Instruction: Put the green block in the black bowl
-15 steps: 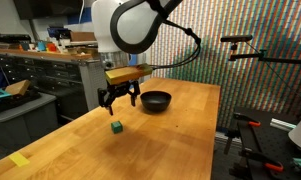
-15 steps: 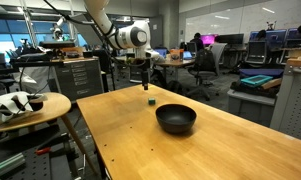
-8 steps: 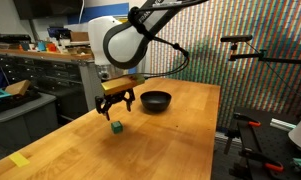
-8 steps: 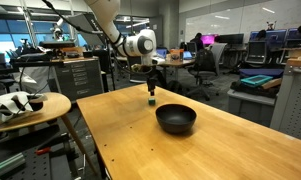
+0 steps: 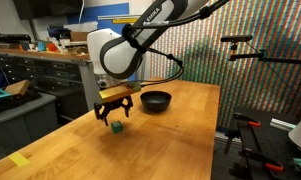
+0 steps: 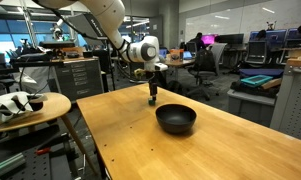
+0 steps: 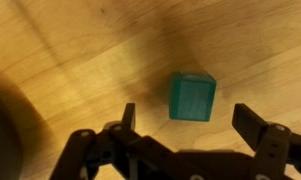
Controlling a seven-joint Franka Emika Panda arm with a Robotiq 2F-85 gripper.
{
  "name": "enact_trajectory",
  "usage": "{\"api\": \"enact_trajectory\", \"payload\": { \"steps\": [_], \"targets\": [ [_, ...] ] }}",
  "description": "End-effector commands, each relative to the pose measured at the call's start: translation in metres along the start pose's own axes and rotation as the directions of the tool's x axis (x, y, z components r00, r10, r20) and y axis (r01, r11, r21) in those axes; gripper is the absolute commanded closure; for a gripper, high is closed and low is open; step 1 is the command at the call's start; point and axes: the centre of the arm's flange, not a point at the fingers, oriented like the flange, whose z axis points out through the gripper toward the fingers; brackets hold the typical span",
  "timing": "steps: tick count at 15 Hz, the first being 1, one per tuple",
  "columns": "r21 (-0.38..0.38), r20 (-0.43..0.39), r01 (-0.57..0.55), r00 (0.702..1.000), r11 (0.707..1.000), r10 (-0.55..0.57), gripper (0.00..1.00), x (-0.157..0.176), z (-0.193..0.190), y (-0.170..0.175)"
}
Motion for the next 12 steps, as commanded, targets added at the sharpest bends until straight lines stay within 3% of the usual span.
{"api": "enact_trajectory", "payload": {
  "steps": [1, 2, 3, 4, 10, 12],
  "targets": [
    [0.034, 0.011, 0.002, 1.000, 0.999, -0.003, 0.00, 0.015, 0.007, -0.012],
    [0.035, 0.016, 0.004, 1.000, 0.999, -0.005, 0.00, 0.014, 0.009, -0.012],
    [0.034, 0.021, 0.008, 1.000, 0.999, -0.008, 0.25, 0.014, 0.012, -0.012],
    [0.034, 0.023, 0.010, 1.000, 0.999, -0.010, 0.26, 0.013, 0.014, -0.013],
    [0.041, 0.057, 0.027, 0.998, 0.999, -0.029, 0.74, 0.008, 0.026, -0.012],
    [0.045, 0.054, 0.030, 0.998, 0.999, -0.032, 0.82, 0.005, 0.020, -0.012]
  ]
}}
